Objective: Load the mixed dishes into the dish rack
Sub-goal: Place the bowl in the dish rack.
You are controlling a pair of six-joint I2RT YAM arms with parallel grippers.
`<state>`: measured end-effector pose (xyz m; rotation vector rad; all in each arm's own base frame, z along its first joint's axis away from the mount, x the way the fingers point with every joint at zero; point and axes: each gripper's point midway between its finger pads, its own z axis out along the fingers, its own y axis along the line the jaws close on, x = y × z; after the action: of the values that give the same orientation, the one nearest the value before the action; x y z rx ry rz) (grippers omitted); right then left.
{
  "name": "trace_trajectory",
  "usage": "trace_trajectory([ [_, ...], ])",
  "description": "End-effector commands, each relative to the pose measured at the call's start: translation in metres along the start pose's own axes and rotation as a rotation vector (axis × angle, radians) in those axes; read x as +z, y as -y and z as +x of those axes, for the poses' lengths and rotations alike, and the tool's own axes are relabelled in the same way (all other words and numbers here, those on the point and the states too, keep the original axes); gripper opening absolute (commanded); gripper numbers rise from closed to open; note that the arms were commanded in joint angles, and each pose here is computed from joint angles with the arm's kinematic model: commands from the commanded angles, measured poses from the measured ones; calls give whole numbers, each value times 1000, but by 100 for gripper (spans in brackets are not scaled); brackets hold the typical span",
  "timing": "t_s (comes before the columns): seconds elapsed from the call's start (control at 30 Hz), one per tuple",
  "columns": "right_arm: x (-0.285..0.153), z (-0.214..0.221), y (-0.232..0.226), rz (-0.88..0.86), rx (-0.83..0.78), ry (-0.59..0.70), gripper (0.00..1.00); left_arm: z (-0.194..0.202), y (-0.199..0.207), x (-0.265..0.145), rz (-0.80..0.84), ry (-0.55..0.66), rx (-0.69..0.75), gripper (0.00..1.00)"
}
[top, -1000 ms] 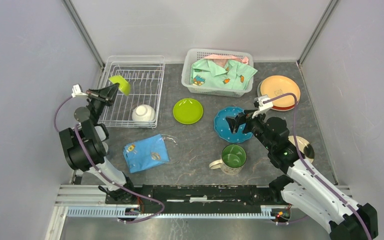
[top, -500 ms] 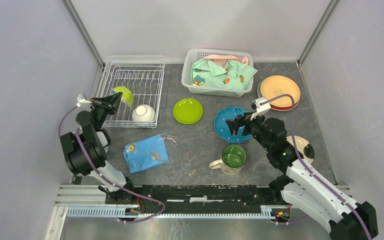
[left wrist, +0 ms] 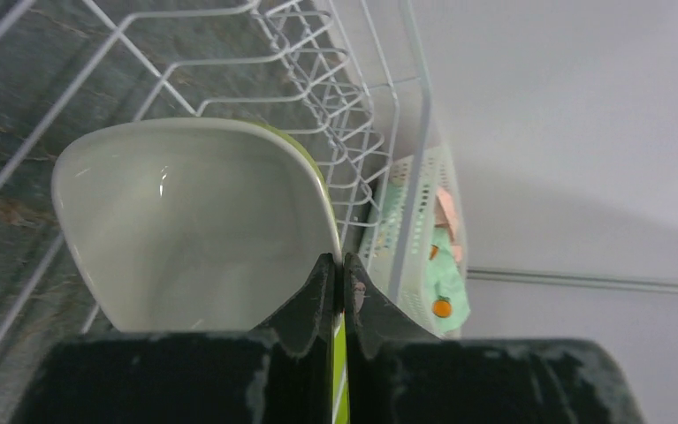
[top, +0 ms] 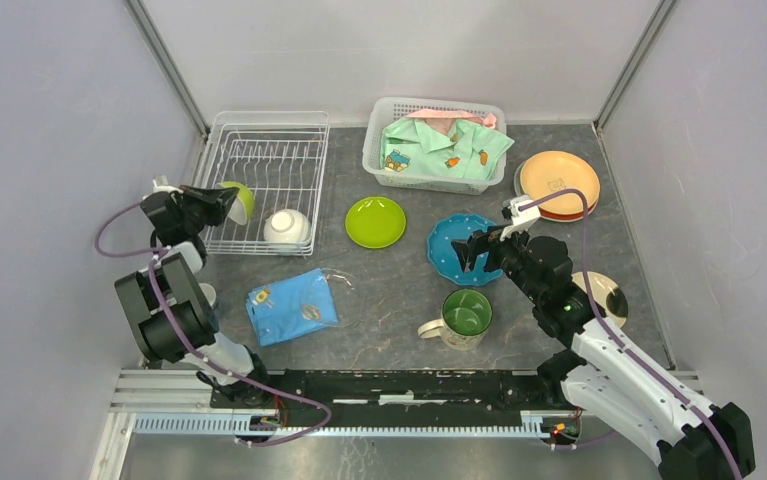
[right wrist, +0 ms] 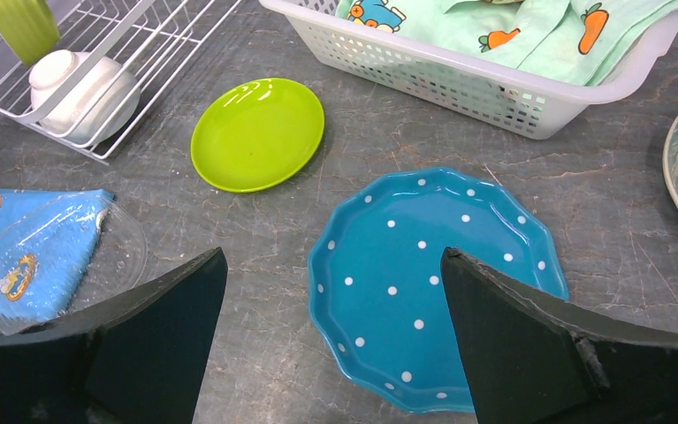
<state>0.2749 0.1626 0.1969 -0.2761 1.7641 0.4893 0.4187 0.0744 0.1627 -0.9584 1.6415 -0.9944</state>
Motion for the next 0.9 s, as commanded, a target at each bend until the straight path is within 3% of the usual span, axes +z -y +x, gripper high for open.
trace_trajectory([
  [0.0, 2, -5, 0, 4, 1, 26, 98, -8, -7, 9, -159, -24, 235, 6],
  [0.2, 3, -4, 1, 6, -2, 24, 98, -1, -7, 19, -282, -72, 383, 3],
  [0.6, 1, -4, 2, 7, -4, 26, 98, 34, -47, 17, -647, -296, 708, 4],
  [0.87, 0, -4, 4, 17, -15, 30, 98, 42, -64, 14, -804, -395, 828, 6],
])
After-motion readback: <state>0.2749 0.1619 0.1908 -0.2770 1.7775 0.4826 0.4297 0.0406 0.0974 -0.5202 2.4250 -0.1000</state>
